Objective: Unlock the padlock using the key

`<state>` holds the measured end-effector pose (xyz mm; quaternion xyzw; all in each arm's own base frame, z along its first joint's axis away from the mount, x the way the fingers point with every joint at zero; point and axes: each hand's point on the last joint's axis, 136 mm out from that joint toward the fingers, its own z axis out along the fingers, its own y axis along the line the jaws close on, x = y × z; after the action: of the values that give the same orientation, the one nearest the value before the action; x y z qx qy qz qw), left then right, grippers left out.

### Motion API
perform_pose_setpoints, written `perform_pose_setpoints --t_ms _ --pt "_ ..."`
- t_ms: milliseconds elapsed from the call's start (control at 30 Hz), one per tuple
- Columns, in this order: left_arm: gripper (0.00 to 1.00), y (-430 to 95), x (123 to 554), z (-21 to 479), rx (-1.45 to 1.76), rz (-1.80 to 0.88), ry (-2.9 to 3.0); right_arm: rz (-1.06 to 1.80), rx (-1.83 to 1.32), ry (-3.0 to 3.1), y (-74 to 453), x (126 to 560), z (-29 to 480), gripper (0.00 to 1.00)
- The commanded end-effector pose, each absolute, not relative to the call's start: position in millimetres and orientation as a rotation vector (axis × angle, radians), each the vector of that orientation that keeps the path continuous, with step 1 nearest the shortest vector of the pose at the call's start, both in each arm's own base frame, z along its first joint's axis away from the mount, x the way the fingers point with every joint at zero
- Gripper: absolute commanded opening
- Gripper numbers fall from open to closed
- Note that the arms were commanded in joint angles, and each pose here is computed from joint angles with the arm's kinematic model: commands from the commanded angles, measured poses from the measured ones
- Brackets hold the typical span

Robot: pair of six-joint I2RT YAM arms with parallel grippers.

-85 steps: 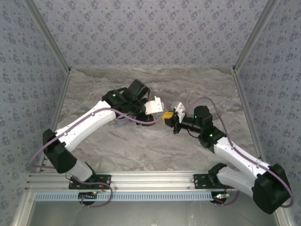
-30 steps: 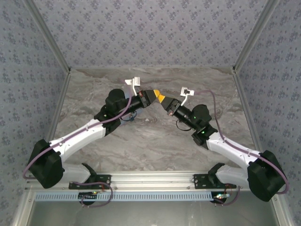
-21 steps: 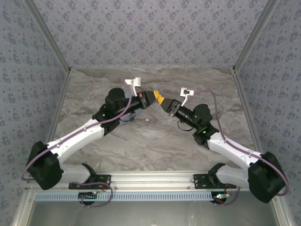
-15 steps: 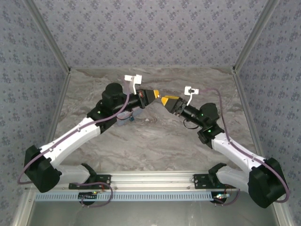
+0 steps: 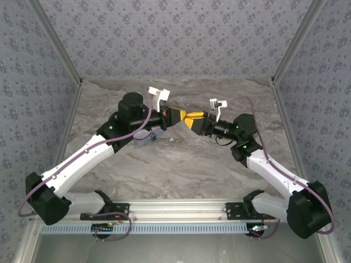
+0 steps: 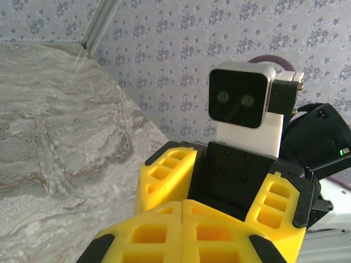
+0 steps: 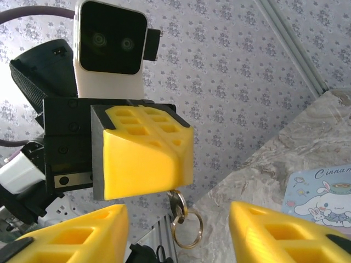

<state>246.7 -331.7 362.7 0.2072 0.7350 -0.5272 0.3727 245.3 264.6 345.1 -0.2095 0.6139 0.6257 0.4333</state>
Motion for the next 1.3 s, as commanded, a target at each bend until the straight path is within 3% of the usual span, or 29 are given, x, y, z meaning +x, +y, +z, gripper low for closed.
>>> perform_pose_setpoints --t_ms 0,300,600,667,767,1000,1100,1267 --pt "0.00 -331.1 238.9 382.6 0.580 -1.372 1.823 1.545 -0.579 1.508 266.7 243.8 354.8 0.48" --pt "0.00 -332.0 237.5 380.6 0.591 -1.380 1.825 1.541 -0.566 1.508 267.6 247.8 357.1 0.33" --pt "0.00 -331.6 238.6 380.2 0.596 -1.364 1.825 1.537 -0.563 1.523 267.6 247.5 353.4 0.04" --pt "0.07 -329.7 240.7 379.8 0.590 -1.346 1.830 1.527 -0.556 1.542 267.2 248.5 349.3 0.00" --pt "0.30 -325.5 244.7 382.2 0.581 -1.320 1.828 1.500 -0.532 1.578 265.0 250.6 340.8 0.00" --pt "0.64 -297.9 275.7 376.0 0.482 -1.178 1.886 1.402 -0.420 1.701 247.9 258.7 308.3 0.00" --pt "0.72 -275.4 300.1 352.2 0.406 -1.032 1.976 1.335 -0.378 1.769 238.5 260.2 292.5 0.00" --pt "0.76 -239.1 340.0 294.5 0.271 -0.824 2.184 1.251 -0.349 1.853 227.9 256.3 274.4 0.00"
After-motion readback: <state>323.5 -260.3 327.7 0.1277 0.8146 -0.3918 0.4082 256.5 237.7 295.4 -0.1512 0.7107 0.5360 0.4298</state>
